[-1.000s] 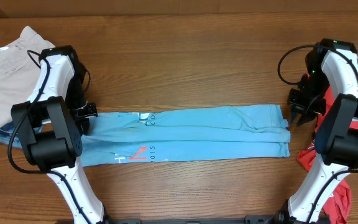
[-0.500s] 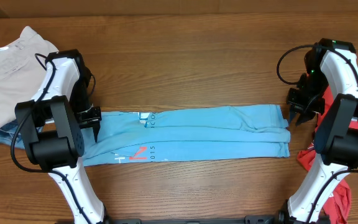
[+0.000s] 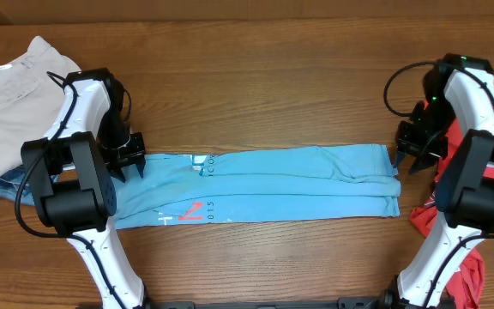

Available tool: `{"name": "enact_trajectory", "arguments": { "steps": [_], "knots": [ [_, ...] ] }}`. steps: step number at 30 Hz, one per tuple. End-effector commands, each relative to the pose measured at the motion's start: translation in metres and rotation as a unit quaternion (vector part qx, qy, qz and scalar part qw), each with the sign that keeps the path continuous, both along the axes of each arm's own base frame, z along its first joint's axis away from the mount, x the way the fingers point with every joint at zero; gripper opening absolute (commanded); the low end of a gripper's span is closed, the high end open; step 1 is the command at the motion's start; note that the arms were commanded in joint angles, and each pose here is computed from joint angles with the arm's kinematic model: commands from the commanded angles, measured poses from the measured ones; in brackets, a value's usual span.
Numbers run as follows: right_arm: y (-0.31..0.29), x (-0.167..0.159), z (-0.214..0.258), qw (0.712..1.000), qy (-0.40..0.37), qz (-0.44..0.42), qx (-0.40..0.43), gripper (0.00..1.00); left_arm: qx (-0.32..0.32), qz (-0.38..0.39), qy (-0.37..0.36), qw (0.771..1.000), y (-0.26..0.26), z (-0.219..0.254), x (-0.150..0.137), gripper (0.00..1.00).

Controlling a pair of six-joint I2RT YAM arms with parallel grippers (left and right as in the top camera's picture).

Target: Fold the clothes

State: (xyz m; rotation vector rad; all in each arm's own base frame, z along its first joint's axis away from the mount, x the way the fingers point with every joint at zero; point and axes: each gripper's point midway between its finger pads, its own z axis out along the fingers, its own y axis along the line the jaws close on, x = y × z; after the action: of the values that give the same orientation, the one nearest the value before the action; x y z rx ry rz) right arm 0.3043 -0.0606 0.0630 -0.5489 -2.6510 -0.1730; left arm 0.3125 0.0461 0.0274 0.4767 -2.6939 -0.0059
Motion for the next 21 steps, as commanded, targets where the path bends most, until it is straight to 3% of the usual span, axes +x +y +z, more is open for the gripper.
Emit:
{"name": "enact_trajectory", "arguments": {
  "steps": [1,8,17,19,21],
  "knots": [
    [0.007,0.001,0.008,0.995,-0.038,-0.014,0.093,0.43,-0.014,-0.008,-0.024,1.000,-0.007,0.013,0.005,0.42],
    [0.008,-0.018,-0.025,0.992,-0.027,-0.028,0.116,0.45,-0.055,-0.002,-0.083,0.995,-0.022,0.034,0.020,0.42],
    [0.031,-0.025,-0.073,0.986,-0.059,-0.040,0.149,0.45,-0.043,-0.008,-0.171,0.984,-0.021,0.083,0.030,0.46],
    [0.036,-0.024,-0.079,0.986,-0.065,-0.031,0.149,0.41,-0.044,-0.007,-0.169,0.985,-0.021,0.084,0.028,0.46],
    [0.042,-0.021,-0.081,0.986,-0.072,-0.022,0.151,0.23,-0.044,-0.007,-0.168,0.985,-0.022,0.084,0.028,0.45]
  ]
}}
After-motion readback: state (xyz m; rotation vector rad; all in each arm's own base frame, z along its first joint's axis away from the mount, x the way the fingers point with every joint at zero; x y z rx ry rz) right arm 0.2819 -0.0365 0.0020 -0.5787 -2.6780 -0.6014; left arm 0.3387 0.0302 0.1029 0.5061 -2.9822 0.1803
